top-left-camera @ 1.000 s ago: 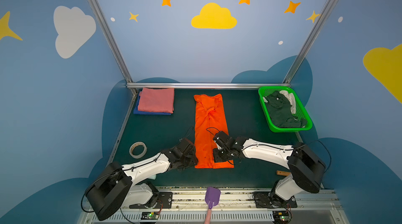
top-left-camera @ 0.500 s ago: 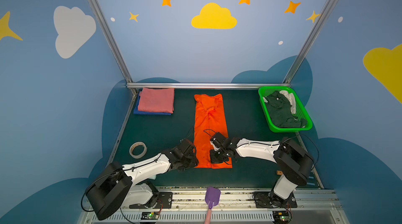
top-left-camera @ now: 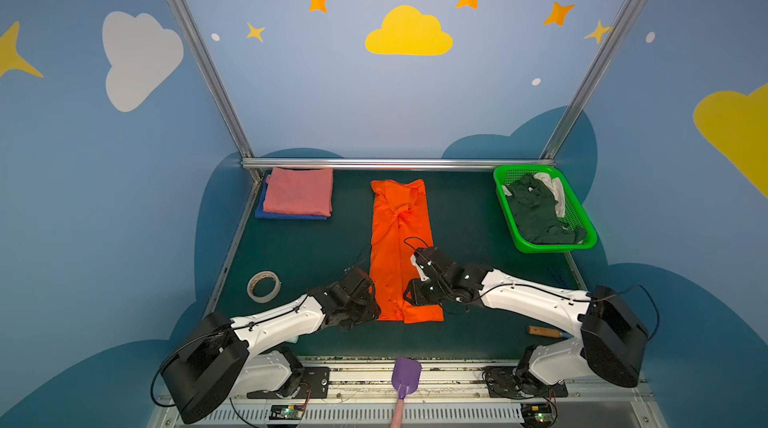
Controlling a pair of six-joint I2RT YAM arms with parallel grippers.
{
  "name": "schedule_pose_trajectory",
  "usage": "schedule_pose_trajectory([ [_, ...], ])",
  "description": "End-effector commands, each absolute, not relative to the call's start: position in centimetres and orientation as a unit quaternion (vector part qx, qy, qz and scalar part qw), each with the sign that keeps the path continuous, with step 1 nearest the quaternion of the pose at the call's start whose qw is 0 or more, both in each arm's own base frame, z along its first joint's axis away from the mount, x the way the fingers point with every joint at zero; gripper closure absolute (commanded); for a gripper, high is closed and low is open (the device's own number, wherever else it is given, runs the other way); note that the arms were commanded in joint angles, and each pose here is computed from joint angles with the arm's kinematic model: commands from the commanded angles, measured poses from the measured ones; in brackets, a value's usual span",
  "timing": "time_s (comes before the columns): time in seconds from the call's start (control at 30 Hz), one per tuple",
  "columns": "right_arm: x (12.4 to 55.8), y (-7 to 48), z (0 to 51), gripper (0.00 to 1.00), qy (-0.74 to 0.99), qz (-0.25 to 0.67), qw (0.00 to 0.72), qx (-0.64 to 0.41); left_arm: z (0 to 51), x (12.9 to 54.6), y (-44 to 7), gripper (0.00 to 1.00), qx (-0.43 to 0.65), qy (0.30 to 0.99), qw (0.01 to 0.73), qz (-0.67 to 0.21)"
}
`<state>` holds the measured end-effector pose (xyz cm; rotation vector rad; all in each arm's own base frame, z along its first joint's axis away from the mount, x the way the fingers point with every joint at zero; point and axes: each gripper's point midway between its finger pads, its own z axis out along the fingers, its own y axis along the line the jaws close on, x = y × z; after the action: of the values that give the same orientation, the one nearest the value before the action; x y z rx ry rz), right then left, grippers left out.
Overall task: Fold and stack the t-shirts
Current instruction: 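Pinch the near hem corners of the orange strip with both grippers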
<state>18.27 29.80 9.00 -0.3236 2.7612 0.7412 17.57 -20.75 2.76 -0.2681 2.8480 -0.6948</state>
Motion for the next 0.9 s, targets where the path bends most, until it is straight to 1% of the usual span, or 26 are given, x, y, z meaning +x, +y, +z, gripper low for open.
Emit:
schedule_pose_trajectory([
  [0.0, 17.9, 25.9, 6.6, 0.55, 0.969, 0.202, 0.118, -0.078, 2.0, 17.2, -20.3, 0.48, -0.094, 0.966, 0.090, -0.221],
  [0.13, 17.5, 23.6, 5.4, 0.50, 0.975, 0.185, 0.111, -0.054, 1.7, 17.1, -20.4, 0.53, -0.093, 0.967, 0.085, -0.221],
  [0.33, 16.9, 20.6, 3.4, 0.42, 0.981, 0.162, 0.102, -0.017, 1.4, 17.0, -20.4, 0.62, -0.097, 0.967, 0.082, -0.221],
  [0.43, 16.8, 20.2, 2.8, 0.41, 0.982, 0.165, 0.096, -0.009, 1.3, 17.0, -20.5, 0.66, -0.096, 0.967, 0.081, -0.221],
  [0.63, 16.2, 20.5, 1.7, 0.41, 0.982, 0.173, 0.073, -0.004, 1.4, 16.9, -20.4, 0.76, -0.098, 0.967, 0.081, -0.222],
  [0.7, 15.9, 20.7, 1.4, 0.45, 0.982, 0.179, 0.066, -0.003, 1.4, 16.9, -20.4, 0.79, -0.098, 0.967, 0.083, -0.222],
  [0.77, 15.8, 21.0, 1.3, 0.53, 0.980, 0.188, 0.063, -0.001, 1.5, 17.0, -20.4, 0.82, -0.098, 0.966, 0.084, -0.223],
  [0.87, 15.6, 21.1, 1.1, 0.62, 0.979, 0.193, 0.061, 0.002, 1.5, 16.9, -20.4, 0.86, -0.097, 0.966, 0.084, -0.223],
])
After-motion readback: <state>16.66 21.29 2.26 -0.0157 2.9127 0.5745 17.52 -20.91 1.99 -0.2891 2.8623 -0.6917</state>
